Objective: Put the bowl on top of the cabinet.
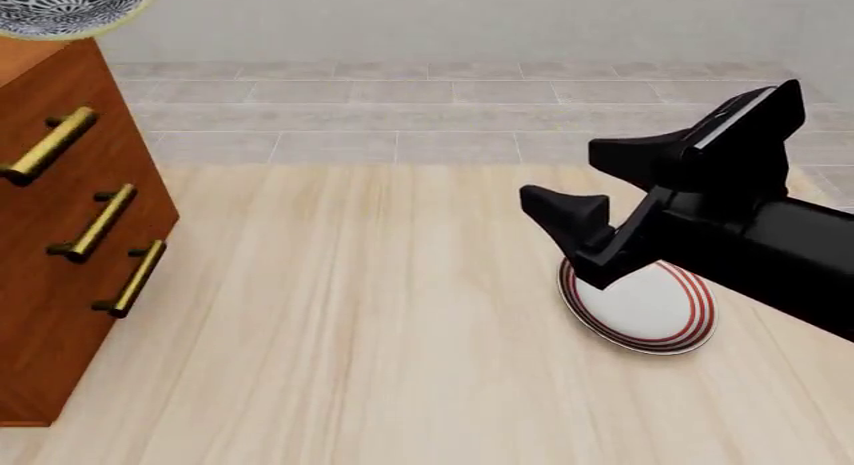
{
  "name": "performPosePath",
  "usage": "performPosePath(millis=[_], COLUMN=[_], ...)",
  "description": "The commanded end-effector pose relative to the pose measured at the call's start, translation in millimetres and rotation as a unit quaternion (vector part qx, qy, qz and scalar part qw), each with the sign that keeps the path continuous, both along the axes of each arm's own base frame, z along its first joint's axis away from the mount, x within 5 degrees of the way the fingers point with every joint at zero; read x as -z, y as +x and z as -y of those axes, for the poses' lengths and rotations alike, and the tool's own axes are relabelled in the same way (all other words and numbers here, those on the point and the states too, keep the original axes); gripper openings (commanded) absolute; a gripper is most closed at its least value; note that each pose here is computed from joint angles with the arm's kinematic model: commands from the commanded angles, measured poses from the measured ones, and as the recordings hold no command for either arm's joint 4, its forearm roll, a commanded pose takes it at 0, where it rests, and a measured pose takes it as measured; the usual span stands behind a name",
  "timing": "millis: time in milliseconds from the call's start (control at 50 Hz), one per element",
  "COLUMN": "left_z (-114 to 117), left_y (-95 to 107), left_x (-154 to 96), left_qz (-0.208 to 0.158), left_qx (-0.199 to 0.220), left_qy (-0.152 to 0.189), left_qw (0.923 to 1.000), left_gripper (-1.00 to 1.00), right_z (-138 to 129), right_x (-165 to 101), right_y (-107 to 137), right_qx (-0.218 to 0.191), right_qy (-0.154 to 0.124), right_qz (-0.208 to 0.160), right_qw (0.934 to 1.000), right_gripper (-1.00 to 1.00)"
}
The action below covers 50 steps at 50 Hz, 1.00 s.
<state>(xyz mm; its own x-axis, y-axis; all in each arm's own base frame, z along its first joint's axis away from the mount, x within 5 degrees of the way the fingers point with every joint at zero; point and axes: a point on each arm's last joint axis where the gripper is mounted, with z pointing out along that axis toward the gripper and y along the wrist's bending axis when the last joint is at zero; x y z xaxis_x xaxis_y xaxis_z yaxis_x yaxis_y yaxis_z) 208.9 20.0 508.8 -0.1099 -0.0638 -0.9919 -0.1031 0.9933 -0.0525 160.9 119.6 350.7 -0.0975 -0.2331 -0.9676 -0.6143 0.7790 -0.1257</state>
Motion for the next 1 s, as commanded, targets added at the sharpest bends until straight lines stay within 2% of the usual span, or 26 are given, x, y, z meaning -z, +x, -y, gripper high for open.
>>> performPosePath(millis=[20, 140, 260, 400, 520, 640, 740, 1000], left_z=[-14, -25, -32, -46, -53, -69, -72, -87], left_y=[-5, -3, -6, -7, -7, -3, -1, 4], left_x=[-12, -8, -10, -8, -4, 4, 9, 23], left_qz=[0.015, 0.022, 0.034, 0.045, 0.045, 0.047, 0.045, 0.052], left_qx=[-0.038, -0.066, -0.086, -0.119, -0.135, -0.169, -0.174, -0.200], left_qy=[-0.047, -0.076, -0.088, -0.116, -0.119, -0.140, -0.147, -0.179], left_qw=[0.9980, 0.9947, 0.9918, 0.9850, 0.9826, 0.9746, 0.9727, 0.9618], left_gripper=[-1.00, -1.00, -1.00, -1.00, -1.00, -1.00, -1.00, -1.00], right_z=[0, -1, -1, -2, -2, -2, -2, -2], right_x=[0, 1, 2, 2, 3, 3, 3, 3], right_y=[-1, 0, 0, 1, 1, 1, 0, 0], right_qx=[-0.002, -0.001, -0.002, -0.002, -0.003, -0.003, -0.004, -0.003], right_qy=[0.000, -0.001, -0.001, -0.002, -0.002, -0.002, -0.001, -0.001], right_qz=[0.000, 0.000, -0.002, -0.002, -0.003, -0.003, -0.003, -0.004], right_qw=[1.0000, 1.0000, 1.0000, 1.0000, 1.0000, 1.0000, 1.0000, 1.0000], right_gripper=[1.00, 1.00, 1.00, 1.00, 1.00, 1.00, 1.00, 1.00])
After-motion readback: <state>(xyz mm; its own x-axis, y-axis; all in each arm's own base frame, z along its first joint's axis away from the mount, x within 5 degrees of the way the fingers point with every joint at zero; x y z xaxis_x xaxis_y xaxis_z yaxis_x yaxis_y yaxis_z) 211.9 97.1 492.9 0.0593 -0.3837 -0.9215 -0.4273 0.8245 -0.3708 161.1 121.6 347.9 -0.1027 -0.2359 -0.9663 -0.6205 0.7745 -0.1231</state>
